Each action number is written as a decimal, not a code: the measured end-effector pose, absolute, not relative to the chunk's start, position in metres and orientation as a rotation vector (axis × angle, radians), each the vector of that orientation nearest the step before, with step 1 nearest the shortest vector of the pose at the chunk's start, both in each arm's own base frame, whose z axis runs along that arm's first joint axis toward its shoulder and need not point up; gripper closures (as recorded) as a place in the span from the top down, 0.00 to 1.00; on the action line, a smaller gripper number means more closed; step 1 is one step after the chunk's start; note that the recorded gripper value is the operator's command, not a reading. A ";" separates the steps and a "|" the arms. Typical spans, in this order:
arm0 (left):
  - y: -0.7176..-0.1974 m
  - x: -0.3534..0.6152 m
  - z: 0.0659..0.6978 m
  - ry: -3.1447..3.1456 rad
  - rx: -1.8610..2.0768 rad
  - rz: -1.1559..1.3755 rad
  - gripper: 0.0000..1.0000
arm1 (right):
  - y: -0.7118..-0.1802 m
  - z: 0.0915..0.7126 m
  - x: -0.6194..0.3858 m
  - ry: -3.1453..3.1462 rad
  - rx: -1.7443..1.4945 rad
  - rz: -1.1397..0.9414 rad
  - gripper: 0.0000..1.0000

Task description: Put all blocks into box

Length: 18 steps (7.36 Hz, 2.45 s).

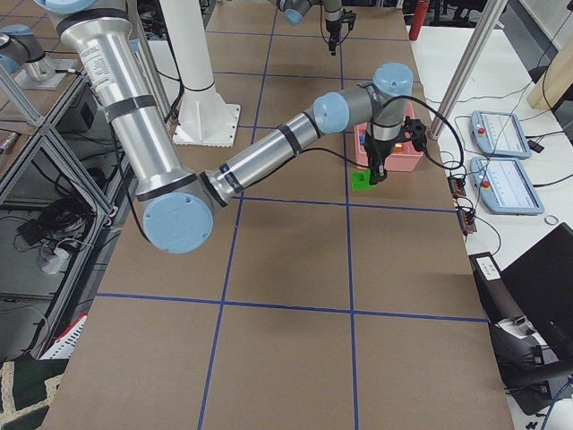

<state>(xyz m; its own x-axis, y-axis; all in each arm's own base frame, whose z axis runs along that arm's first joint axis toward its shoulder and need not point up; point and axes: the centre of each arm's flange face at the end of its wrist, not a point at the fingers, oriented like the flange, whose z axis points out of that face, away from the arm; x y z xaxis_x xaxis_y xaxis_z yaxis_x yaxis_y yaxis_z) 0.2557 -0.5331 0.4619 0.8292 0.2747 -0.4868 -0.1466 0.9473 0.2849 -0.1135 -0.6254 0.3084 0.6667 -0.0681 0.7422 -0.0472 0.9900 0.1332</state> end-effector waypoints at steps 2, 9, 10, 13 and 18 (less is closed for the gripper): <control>-0.530 0.193 0.530 0.486 0.248 0.344 1.00 | -0.645 0.253 -0.204 -0.857 0.200 0.047 0.00; -0.536 0.092 0.667 0.592 0.353 0.280 1.00 | -0.720 0.177 -0.415 -0.930 0.292 0.204 1.00; -0.534 0.091 0.671 0.589 0.350 0.277 1.00 | -0.723 0.175 -0.412 -0.934 0.293 0.198 1.00; -0.533 0.074 0.680 0.580 0.343 0.244 1.00 | -0.740 0.162 -0.338 -0.903 0.272 0.102 1.00; -0.530 0.027 0.681 0.672 0.289 0.161 1.00 | -0.650 0.365 -0.092 -0.789 0.257 -0.183 1.00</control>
